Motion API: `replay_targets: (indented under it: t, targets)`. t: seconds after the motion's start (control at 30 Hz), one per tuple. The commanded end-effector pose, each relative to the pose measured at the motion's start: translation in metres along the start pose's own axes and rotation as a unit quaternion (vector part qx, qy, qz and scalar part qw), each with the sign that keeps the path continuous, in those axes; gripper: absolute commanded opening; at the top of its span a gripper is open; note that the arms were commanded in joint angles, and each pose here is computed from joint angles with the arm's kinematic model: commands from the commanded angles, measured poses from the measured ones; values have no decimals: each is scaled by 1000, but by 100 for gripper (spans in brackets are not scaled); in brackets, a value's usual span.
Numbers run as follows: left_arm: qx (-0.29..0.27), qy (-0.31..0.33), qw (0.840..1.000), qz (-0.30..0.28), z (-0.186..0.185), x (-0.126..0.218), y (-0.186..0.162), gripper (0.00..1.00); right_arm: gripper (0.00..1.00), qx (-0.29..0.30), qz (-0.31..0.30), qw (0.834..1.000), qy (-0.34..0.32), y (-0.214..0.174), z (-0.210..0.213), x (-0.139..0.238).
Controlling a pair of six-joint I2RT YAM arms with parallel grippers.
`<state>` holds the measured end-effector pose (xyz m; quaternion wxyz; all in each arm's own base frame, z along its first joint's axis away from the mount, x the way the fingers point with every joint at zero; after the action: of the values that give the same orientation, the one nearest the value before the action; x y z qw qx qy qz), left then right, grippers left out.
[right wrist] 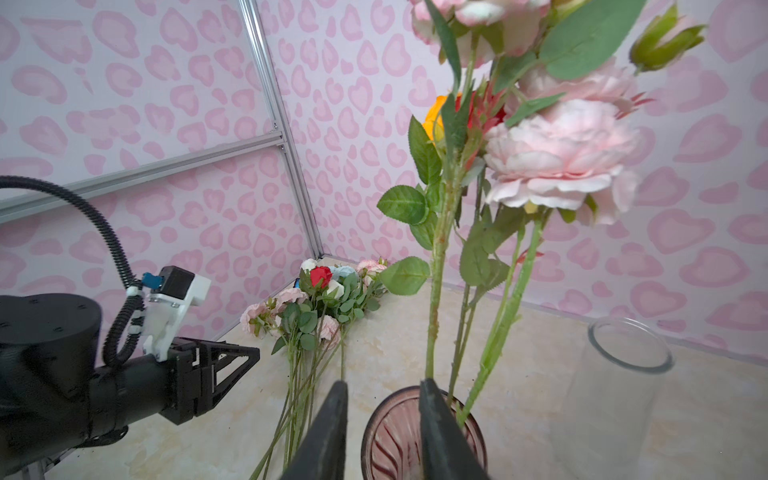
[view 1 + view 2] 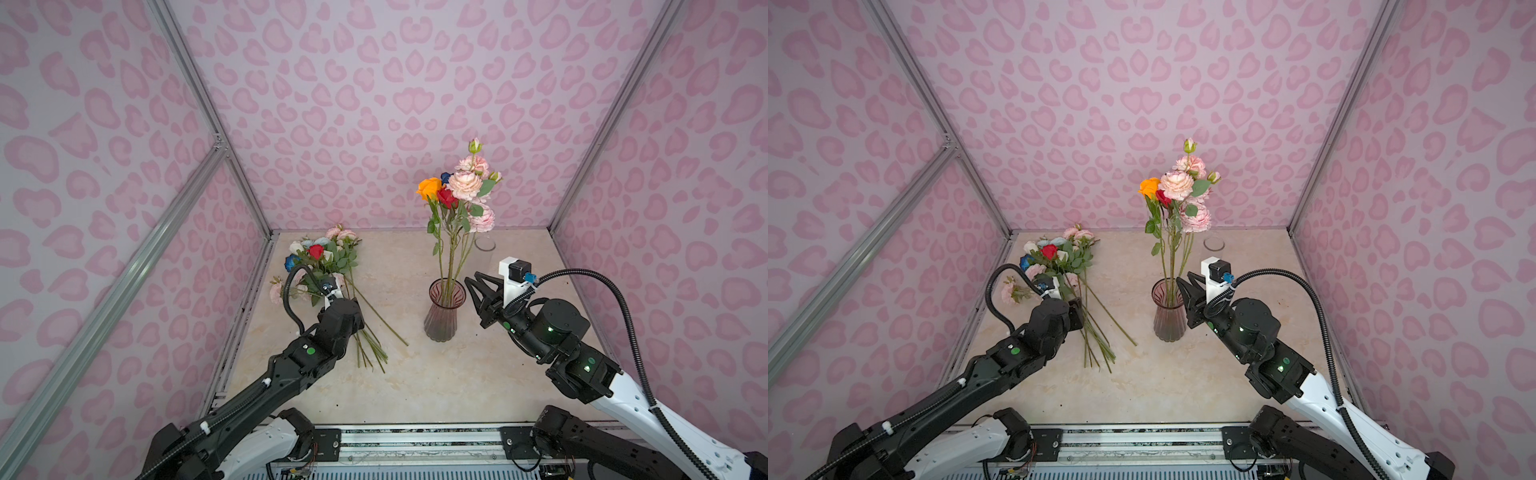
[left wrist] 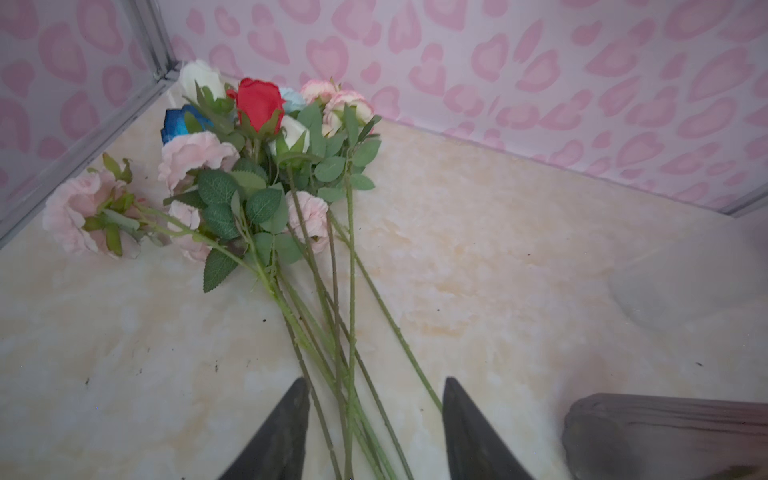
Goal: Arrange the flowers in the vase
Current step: 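Open and draw back the right gripper while the left gripper reaches to the pile, then close the left gripper on another pink rose stem in the pile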
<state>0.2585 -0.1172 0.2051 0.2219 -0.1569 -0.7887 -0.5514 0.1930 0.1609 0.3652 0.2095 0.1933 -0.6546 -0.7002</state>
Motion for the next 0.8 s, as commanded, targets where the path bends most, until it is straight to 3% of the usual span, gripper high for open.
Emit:
replay_targets:
  t: [0.0,0.13,0.4,0.6,0.77]
  targets:
    - [-10,14,996,85,-4,-23,-24,49,30,-6,5,1000,-23,-8,-7,10]
    - [-48,39,989,132,-15,-52,-35,45,30,-11,4,999,-39,-17,-14,21]
    - [-62,97,977,180,-11,-108,-38,39,31,-15,14,998,-58,-29,-21,29]
    - [-87,114,969,200,-11,-140,-45,37,31,-25,29,998,-49,-46,-20,22]
    - [-97,131,964,208,-7,-152,-52,28,31,-26,32,998,-51,-51,-21,20]
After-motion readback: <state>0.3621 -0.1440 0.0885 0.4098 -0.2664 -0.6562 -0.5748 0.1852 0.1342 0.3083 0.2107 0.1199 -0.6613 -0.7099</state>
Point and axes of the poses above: each gripper's point midway between its finger pads, its own x axis back along the fingers, its own z axis along the line the jaws close on, y = z × x, the point moved 6 cm from there along x, back along the fingers, and after that the axes turned 6 degrees about x, right-handed, at the moved point
